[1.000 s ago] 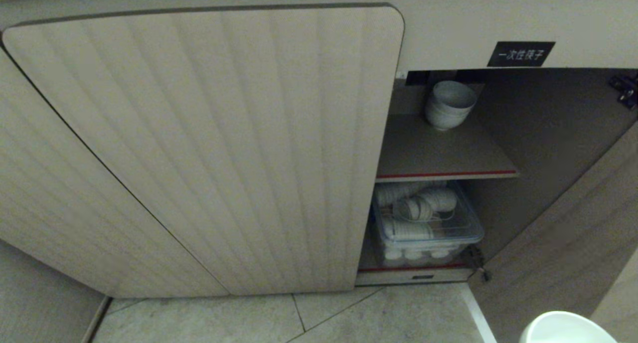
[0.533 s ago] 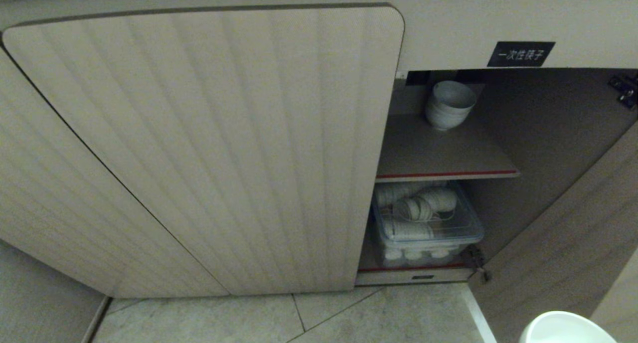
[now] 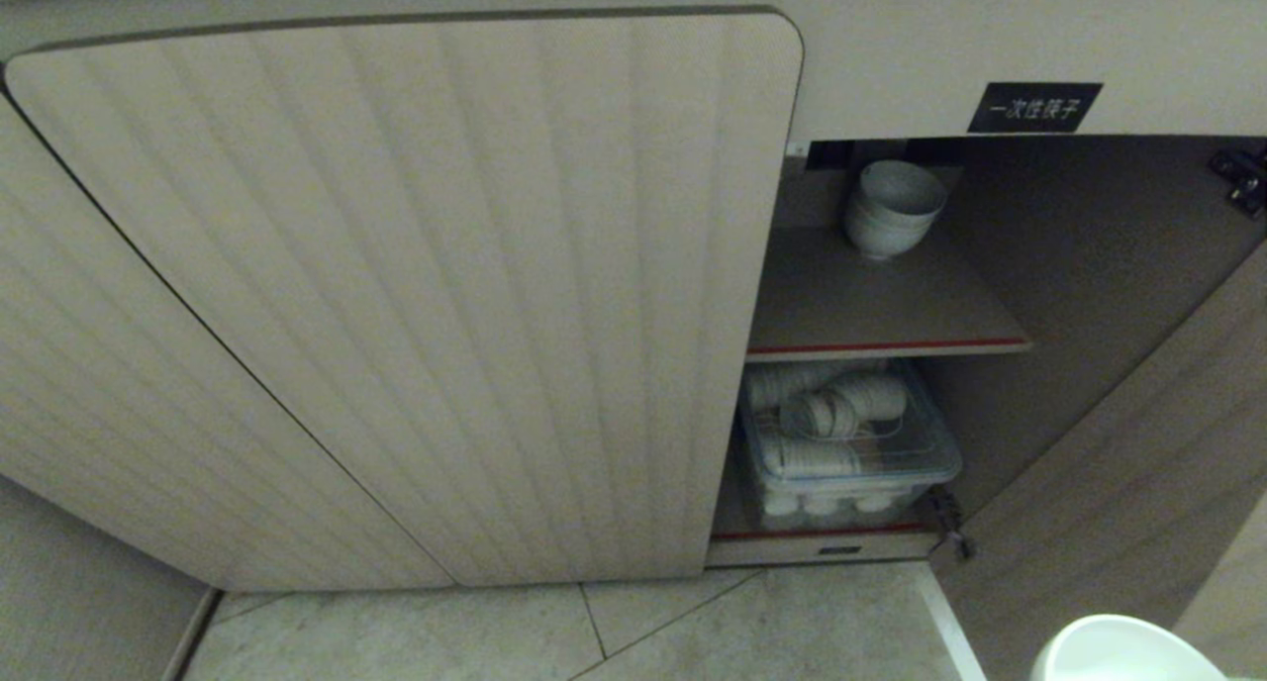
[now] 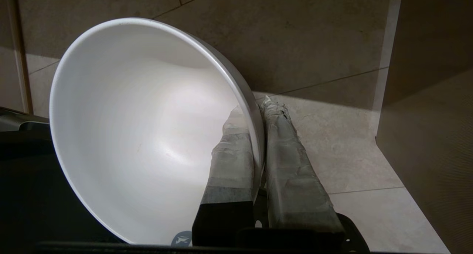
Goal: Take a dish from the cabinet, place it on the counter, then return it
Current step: Place it on the table
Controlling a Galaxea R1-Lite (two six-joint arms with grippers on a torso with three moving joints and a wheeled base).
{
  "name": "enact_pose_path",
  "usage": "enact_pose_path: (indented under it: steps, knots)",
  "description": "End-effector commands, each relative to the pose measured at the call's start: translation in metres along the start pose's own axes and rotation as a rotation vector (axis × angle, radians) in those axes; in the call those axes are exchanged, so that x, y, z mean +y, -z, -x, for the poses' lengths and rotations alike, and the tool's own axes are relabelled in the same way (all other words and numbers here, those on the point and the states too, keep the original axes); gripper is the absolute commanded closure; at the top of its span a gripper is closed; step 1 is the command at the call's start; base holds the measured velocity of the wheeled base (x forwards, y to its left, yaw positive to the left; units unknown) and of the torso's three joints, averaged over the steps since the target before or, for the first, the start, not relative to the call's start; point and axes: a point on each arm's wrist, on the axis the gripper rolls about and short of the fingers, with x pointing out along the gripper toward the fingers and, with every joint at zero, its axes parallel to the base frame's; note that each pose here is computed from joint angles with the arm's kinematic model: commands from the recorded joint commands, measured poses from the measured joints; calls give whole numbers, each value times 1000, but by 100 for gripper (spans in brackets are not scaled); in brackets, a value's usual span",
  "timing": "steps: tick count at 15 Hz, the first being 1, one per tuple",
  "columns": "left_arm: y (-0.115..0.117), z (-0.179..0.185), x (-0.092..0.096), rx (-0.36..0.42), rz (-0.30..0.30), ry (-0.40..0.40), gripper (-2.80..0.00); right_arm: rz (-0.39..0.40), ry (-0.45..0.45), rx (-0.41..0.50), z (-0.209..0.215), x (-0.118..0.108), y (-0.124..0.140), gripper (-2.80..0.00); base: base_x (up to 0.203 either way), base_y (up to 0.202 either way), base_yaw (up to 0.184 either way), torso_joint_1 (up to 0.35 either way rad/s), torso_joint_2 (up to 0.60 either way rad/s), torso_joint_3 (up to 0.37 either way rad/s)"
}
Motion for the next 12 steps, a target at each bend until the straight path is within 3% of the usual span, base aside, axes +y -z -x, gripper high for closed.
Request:
enact_pose_path:
  steps: [1, 12]
  knots:
    - [0, 0, 0, -1, 0, 0, 0, -1, -2, 5, 0, 0, 1, 0, 0, 0, 0, 0, 0, 0]
    - [0, 0, 0, -1, 0, 0, 0, 0, -4, 3, 0, 0, 2, 0, 0, 0, 0, 0, 0, 0]
